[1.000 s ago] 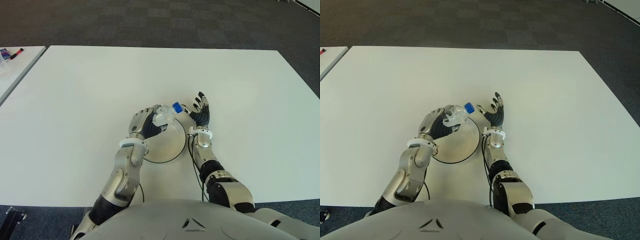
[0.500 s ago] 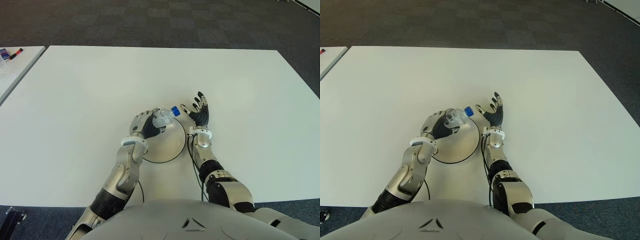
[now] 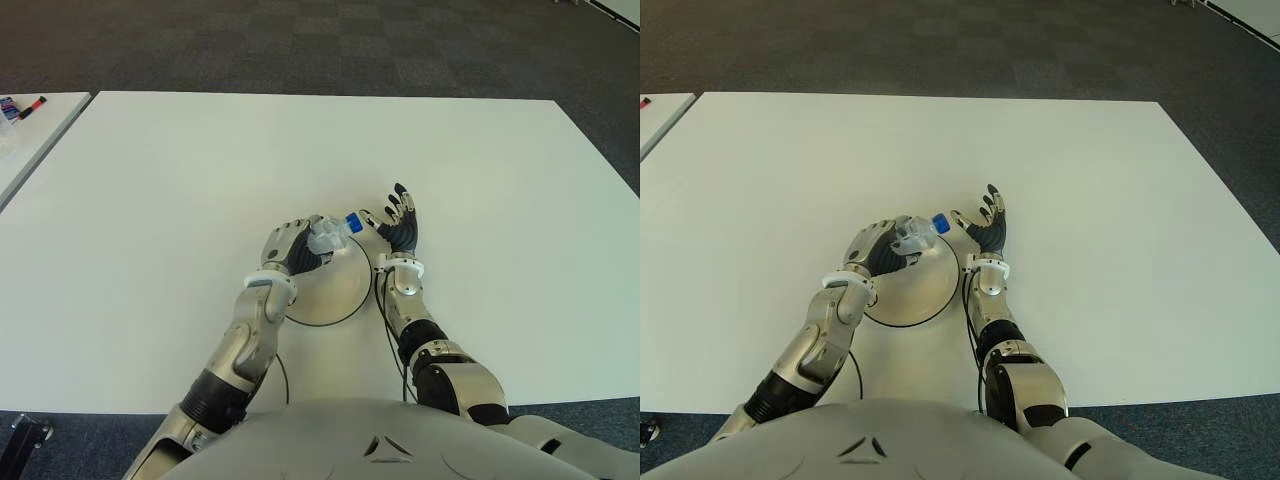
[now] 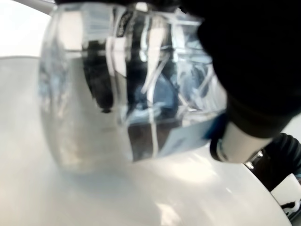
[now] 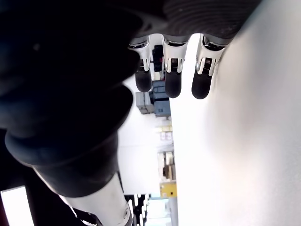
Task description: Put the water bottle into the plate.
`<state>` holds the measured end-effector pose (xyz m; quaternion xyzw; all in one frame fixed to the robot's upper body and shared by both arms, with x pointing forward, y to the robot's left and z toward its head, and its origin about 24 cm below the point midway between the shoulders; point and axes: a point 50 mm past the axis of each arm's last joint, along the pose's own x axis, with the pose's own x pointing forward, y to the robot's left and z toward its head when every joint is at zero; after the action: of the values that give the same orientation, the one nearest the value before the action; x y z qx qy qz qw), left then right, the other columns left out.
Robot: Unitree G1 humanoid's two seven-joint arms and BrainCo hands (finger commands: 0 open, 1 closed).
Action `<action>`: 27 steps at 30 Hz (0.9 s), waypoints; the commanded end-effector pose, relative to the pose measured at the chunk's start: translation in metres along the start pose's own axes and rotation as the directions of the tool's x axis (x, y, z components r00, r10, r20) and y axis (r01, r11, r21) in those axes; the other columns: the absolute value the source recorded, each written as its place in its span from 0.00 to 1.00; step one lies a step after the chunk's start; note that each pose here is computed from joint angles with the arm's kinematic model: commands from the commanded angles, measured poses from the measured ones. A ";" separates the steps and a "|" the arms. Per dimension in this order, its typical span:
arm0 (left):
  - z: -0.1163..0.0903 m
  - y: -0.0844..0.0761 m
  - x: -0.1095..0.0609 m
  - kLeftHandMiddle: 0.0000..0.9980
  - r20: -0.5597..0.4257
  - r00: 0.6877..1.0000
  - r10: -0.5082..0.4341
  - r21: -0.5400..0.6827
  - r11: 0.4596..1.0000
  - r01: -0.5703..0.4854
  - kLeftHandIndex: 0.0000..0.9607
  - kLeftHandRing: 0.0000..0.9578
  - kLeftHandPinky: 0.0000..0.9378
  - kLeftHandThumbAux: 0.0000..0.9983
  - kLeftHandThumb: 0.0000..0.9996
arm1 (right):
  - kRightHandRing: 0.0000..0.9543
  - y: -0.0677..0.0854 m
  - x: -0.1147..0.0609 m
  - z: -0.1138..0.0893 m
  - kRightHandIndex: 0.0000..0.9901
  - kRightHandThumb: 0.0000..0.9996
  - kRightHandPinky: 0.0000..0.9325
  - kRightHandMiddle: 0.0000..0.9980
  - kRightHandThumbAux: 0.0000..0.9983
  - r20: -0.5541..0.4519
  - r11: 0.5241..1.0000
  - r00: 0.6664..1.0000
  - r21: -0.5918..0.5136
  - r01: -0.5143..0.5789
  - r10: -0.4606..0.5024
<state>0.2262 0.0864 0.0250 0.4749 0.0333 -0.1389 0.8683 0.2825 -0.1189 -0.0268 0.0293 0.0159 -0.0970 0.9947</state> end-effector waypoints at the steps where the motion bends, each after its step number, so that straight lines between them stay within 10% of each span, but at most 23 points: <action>1: -0.004 -0.003 0.002 0.53 -0.002 1.000 -0.023 0.017 1.000 0.023 0.42 0.81 0.14 0.67 0.86 | 0.11 -0.001 -0.009 -0.014 0.12 0.00 0.17 0.10 0.96 -0.076 1.000 0.997 0.010 0.015 -0.015; 23: -0.005 -0.005 0.002 0.53 0.037 0.999 -0.014 0.070 0.998 0.011 0.42 0.84 0.38 0.67 0.86 | 0.12 -0.002 -0.009 -0.014 0.14 0.00 0.19 0.12 0.98 -0.063 1.000 0.998 0.009 0.021 -0.020; 27: -0.004 -0.004 0.002 0.53 0.045 0.999 -0.007 0.083 0.997 0.003 0.42 0.86 0.73 0.67 0.86 | 0.13 -0.002 -0.009 -0.014 0.14 0.00 0.19 0.12 0.98 -0.062 1.000 0.998 0.007 0.017 -0.017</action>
<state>0.2280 0.0862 0.0231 0.4977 0.0078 -0.1516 0.8540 0.2818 -0.1189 -0.0263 0.0348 0.0084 -0.0999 0.9944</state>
